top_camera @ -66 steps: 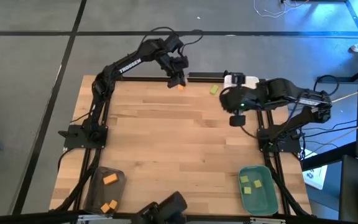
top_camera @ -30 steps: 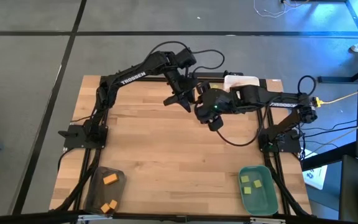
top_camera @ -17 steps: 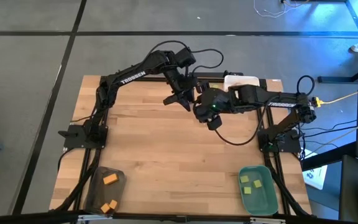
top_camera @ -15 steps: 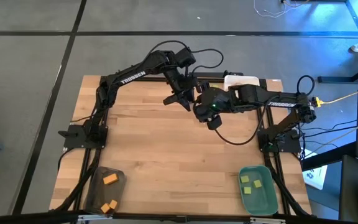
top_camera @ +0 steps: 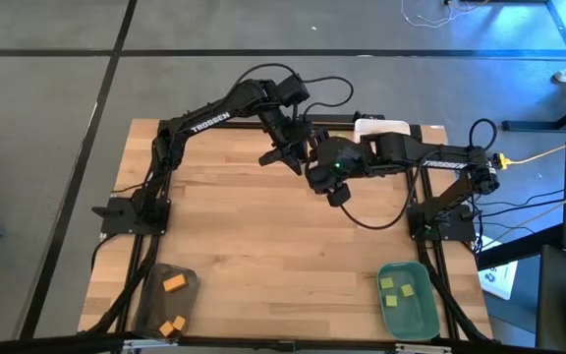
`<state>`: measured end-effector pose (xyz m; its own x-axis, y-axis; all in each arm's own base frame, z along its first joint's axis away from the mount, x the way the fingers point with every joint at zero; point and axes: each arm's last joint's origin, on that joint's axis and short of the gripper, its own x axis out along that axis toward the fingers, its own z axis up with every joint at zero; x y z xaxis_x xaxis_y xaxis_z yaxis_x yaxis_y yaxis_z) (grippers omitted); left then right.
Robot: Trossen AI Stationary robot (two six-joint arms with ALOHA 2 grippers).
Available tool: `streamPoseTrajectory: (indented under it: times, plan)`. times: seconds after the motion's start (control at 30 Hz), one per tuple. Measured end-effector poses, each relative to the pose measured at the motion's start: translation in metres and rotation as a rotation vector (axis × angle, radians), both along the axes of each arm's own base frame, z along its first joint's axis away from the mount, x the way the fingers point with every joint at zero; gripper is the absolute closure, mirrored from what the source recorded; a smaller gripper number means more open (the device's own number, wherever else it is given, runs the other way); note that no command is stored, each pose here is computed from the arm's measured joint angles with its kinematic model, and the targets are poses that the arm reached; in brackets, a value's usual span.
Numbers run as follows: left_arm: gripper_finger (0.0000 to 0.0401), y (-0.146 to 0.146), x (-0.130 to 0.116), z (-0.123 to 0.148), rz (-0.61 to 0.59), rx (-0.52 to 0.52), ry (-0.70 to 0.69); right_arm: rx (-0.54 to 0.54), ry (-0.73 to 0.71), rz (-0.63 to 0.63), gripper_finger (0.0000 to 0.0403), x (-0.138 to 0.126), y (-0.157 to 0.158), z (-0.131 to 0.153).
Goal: Sort & place blocks by color
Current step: Put the brown block into the white bin
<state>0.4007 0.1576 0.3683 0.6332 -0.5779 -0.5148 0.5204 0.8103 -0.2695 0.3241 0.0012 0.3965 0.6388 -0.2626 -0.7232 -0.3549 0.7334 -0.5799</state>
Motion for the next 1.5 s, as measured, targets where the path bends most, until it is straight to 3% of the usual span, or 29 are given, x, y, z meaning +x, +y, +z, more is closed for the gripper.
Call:
streamPoseTrajectory:
  times: [0.27,0.5,0.67,0.87,0.97,1.2,1.33,1.5]
  plan:
    - [0.0288,-0.005,0.001,0.001,-0.046,-0.067,-0.02,0.002,-0.001,0.004,0.0204,0.002,0.0,-0.001]
    - [0.0288,-0.008,0.001,0.001,-0.059,-0.082,-0.017,0.0,-0.003,-0.007,0.0229,0.006,-0.004,-0.005]
    - [0.0288,-0.007,0.001,0.002,-0.062,-0.091,-0.02,-0.006,-0.011,-0.006,0.0273,0.007,-0.004,-0.005]
    - [0.0288,-0.006,0.001,0.001,-0.057,-0.084,-0.018,-0.006,-0.009,-0.009,0.0275,0.007,-0.005,-0.005]
    - [0.0288,-0.005,0.001,0.0,-0.017,-0.025,0.007,-0.018,0.005,-0.003,0.0275,0.007,-0.006,-0.006]
    - [0.0216,0.009,-0.008,-0.002,0.112,0.121,0.106,-0.021,0.018,-0.115,0.0275,0.005,-0.009,-0.009]
    - [0.0208,0.027,-0.013,-0.006,0.203,0.212,0.144,0.017,0.031,-0.168,0.0275,-0.001,-0.008,-0.009]
    - [0.0207,0.051,-0.025,-0.008,0.343,0.318,0.216,-0.011,0.039,-0.409,0.0275,-0.012,-0.019,-0.01]
